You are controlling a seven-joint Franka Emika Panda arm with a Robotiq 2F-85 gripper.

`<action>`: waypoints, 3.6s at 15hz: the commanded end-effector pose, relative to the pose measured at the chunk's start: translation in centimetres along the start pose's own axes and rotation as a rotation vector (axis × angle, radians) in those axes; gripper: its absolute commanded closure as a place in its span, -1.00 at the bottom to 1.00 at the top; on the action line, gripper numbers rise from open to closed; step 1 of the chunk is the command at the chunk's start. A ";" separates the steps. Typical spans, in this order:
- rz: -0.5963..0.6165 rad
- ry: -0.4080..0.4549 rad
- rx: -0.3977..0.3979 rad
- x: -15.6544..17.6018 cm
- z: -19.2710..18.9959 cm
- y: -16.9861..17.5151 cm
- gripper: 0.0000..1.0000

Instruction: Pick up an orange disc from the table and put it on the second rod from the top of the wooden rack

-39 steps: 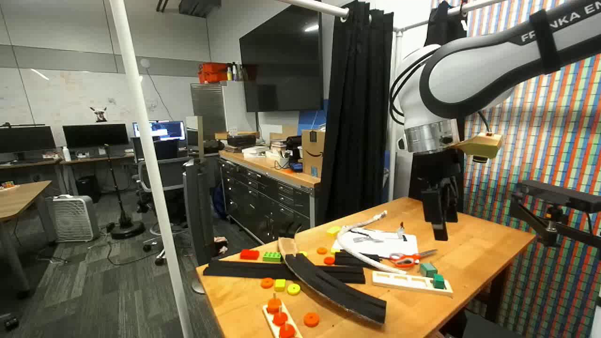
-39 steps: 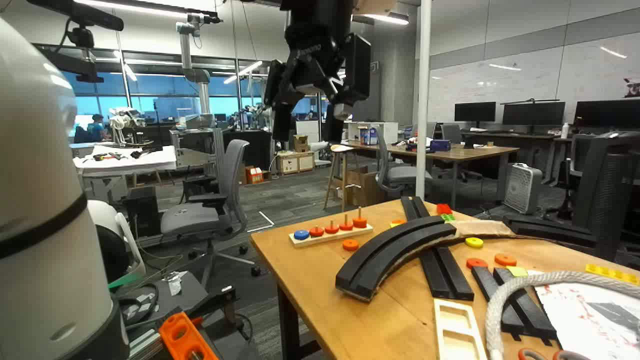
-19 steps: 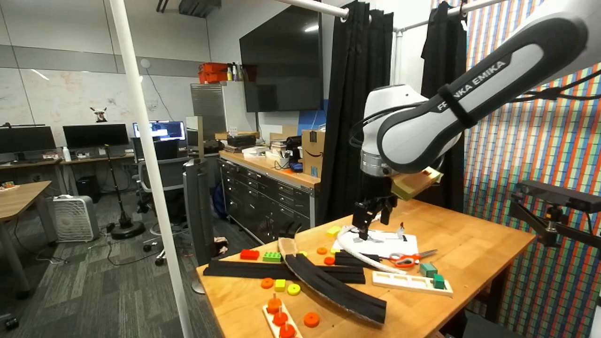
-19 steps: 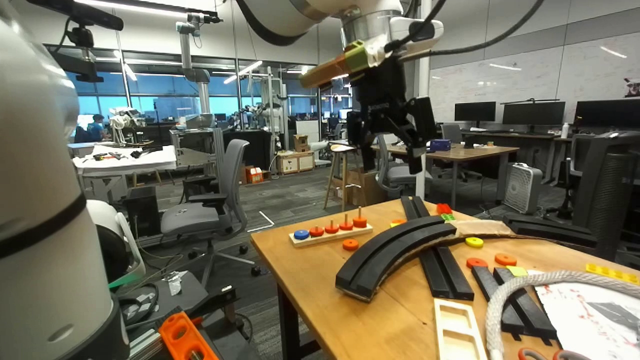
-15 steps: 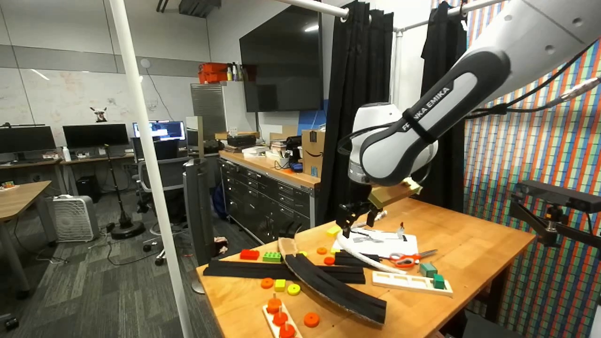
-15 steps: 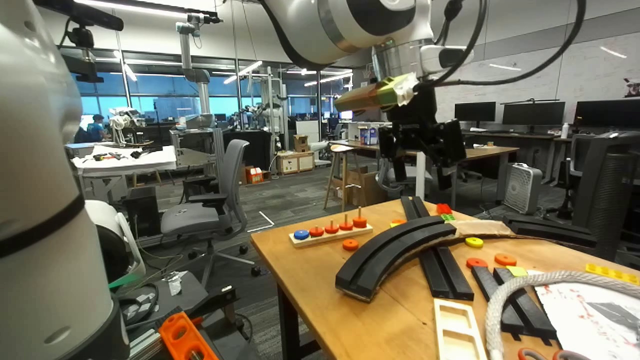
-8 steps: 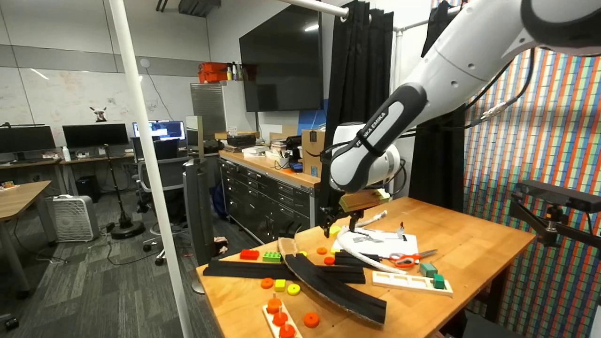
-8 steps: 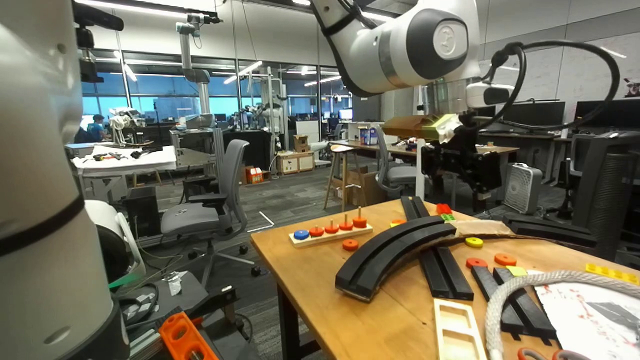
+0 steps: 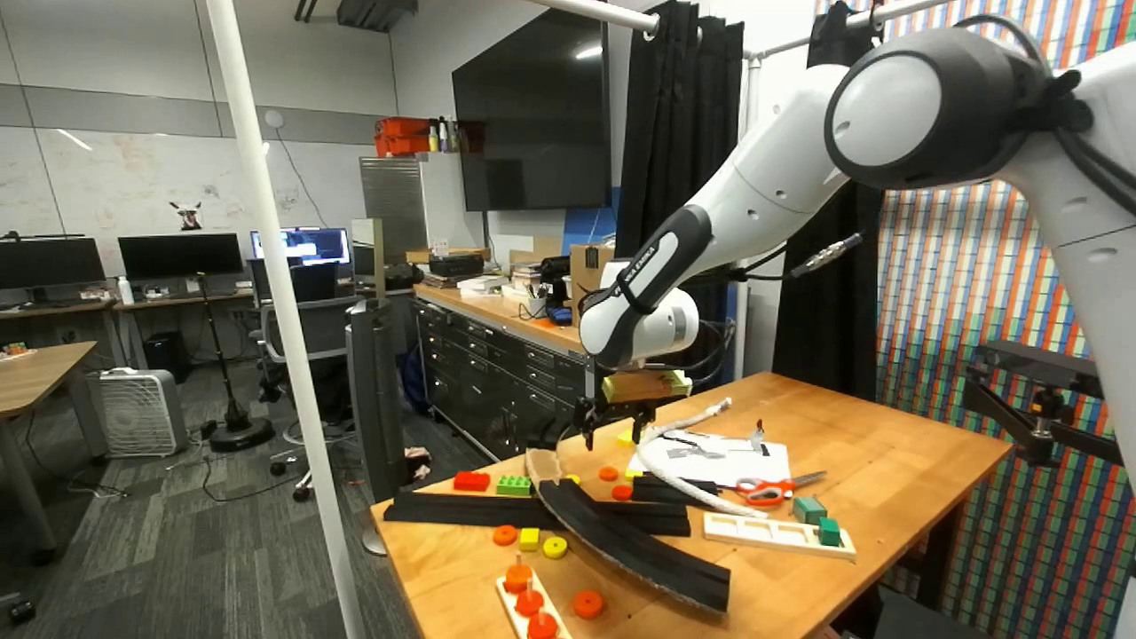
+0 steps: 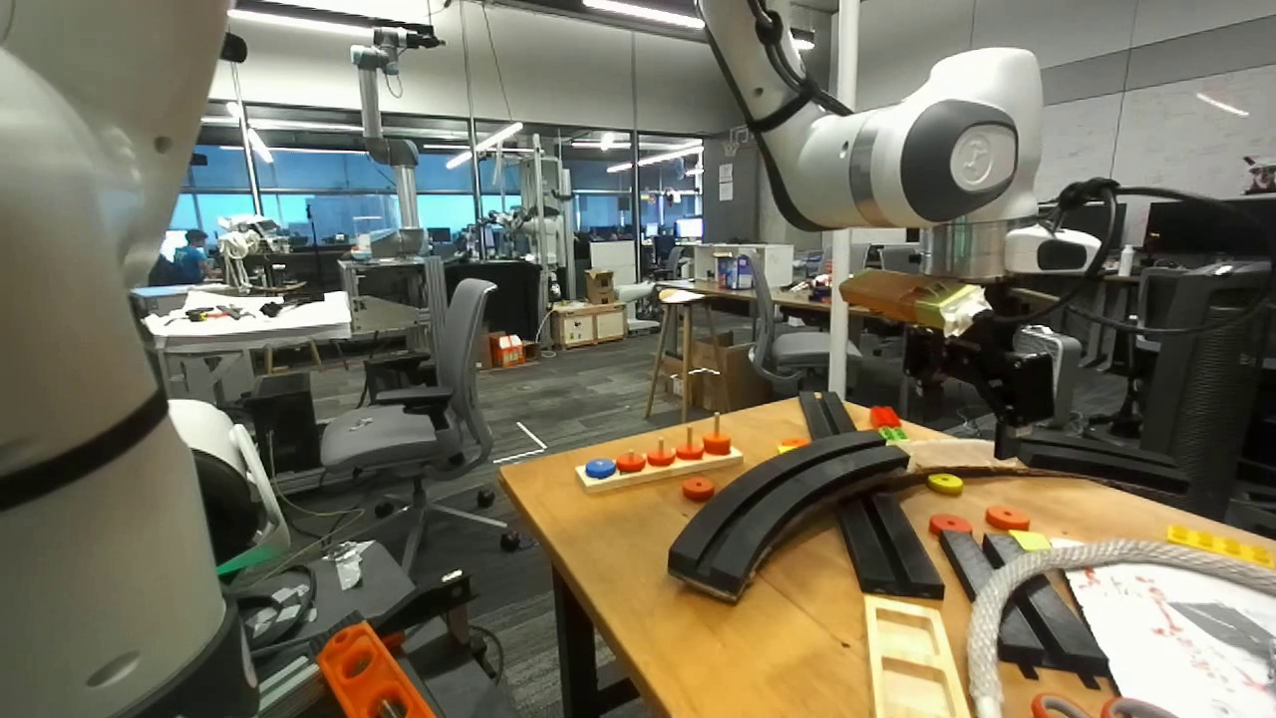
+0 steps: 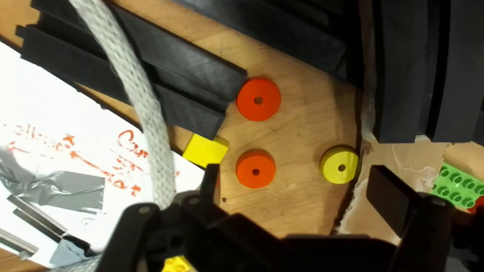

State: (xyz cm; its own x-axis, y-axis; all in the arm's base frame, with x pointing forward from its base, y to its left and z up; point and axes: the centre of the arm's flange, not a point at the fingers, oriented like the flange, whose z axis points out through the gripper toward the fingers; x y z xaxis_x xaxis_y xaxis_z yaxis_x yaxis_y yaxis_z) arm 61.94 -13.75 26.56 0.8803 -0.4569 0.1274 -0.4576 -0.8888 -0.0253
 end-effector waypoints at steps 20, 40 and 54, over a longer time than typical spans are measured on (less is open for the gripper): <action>-0.005 -0.165 0.069 9.3 9.6 0.8 -1.00; -0.015 -0.221 0.064 8.5 8.8 1.5 -1.00; -0.039 -0.217 0.051 8.6 7.9 1.1 0.56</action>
State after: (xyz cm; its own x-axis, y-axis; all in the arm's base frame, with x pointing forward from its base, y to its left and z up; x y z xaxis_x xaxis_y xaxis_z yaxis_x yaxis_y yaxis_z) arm 69.70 -19.43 18.87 0.8975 -0.4334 -0.0817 -0.4384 -0.8968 -0.0596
